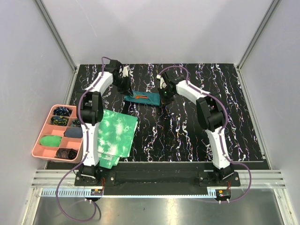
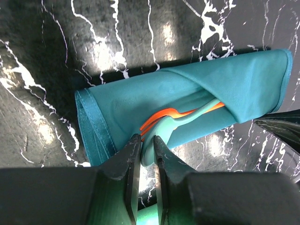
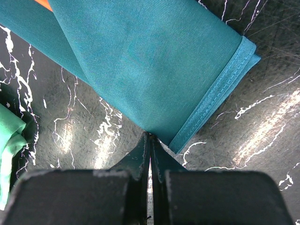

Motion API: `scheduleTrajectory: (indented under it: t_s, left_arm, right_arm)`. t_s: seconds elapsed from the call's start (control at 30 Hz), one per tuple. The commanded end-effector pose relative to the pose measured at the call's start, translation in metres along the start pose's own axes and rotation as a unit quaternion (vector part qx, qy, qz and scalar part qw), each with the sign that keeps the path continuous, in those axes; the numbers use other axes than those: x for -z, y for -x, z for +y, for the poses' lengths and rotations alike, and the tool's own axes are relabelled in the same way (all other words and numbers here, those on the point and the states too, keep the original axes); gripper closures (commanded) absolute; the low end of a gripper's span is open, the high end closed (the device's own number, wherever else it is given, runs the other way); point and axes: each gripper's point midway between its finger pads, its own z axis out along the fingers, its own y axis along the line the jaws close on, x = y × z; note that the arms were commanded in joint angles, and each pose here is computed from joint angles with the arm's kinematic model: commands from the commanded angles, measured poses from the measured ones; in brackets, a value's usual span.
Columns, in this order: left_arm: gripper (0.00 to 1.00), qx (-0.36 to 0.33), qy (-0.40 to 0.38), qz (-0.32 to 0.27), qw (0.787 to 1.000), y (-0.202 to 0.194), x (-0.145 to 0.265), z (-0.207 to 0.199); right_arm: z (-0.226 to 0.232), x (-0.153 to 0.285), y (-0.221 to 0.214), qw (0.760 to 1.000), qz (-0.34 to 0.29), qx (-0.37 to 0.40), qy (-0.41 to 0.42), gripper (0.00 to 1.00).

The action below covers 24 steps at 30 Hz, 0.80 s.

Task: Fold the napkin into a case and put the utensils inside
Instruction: Insert the spoon into the folded napkin.

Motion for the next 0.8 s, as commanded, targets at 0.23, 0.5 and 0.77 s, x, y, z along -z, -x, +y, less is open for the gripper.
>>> scheduleTrajectory:
  t_s: [0.23, 0.5, 0.77]
  left_arm:
    - [0.74, -0.028, -0.030, -0.039, 0.998, 0.027, 0.010, -0.021]
    - [0.72, -0.035, -0.027, -0.042, 0.998, 0.029, 0.009, -0.019]
    - [0.76, -0.029, -0.027, -0.047, 0.998, 0.034, 0.000, -0.016]
  right_arm:
    - [0.001, 0.004, 0.018, 1.000, -0.021, 0.011, -0.014, 1.00]
    - [0.001, 0.004, 0.019, 1.000, -0.020, 0.011, -0.015, 1.00]
    - [0.002, 0.004, 0.020, 1.000, -0.020, 0.012, -0.014, 1.00]
